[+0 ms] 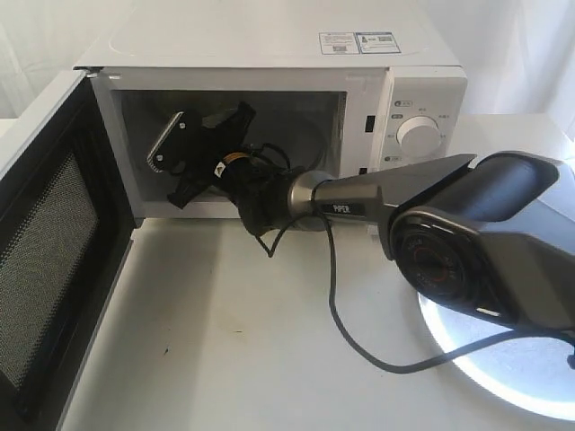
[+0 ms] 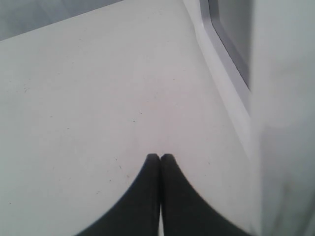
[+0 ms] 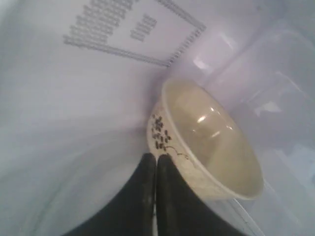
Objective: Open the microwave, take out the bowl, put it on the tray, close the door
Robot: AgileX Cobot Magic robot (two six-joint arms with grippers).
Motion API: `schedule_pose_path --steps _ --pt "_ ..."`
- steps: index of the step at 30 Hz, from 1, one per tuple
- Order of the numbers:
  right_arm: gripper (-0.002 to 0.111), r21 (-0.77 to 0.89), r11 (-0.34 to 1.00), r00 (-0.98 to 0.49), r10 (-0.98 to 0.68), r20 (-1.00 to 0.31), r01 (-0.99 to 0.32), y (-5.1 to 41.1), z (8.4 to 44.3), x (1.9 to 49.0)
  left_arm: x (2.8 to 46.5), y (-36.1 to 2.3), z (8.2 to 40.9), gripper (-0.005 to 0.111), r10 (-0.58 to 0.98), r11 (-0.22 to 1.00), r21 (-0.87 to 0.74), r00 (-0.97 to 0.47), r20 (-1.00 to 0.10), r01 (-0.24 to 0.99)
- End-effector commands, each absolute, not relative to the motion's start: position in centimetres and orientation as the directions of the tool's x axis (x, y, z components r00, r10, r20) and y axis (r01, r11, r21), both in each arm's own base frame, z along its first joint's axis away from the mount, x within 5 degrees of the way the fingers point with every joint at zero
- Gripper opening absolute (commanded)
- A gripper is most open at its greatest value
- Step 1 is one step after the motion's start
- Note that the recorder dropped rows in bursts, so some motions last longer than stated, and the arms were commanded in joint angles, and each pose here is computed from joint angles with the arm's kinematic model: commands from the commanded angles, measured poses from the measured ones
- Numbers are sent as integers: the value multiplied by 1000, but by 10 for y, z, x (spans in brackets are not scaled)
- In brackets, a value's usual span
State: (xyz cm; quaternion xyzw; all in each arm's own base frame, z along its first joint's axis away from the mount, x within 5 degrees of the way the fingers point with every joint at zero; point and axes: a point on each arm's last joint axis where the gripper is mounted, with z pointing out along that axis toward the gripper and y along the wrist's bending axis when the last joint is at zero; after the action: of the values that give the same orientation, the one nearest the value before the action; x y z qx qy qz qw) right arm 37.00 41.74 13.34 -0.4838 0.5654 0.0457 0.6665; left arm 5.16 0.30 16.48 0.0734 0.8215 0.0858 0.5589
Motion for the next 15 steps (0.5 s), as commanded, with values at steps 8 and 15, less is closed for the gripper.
schedule_pose_path --steps 8,15 --pt "32 -671 481 425 -527 -736 -564 418 141 380 52 3 166 0 209 976 215 -358 -910 25" --pt "54 -671 478 419 -534 -735 -567 423 134 390 52 3 166 0 209 976 215 -358 -910 25"
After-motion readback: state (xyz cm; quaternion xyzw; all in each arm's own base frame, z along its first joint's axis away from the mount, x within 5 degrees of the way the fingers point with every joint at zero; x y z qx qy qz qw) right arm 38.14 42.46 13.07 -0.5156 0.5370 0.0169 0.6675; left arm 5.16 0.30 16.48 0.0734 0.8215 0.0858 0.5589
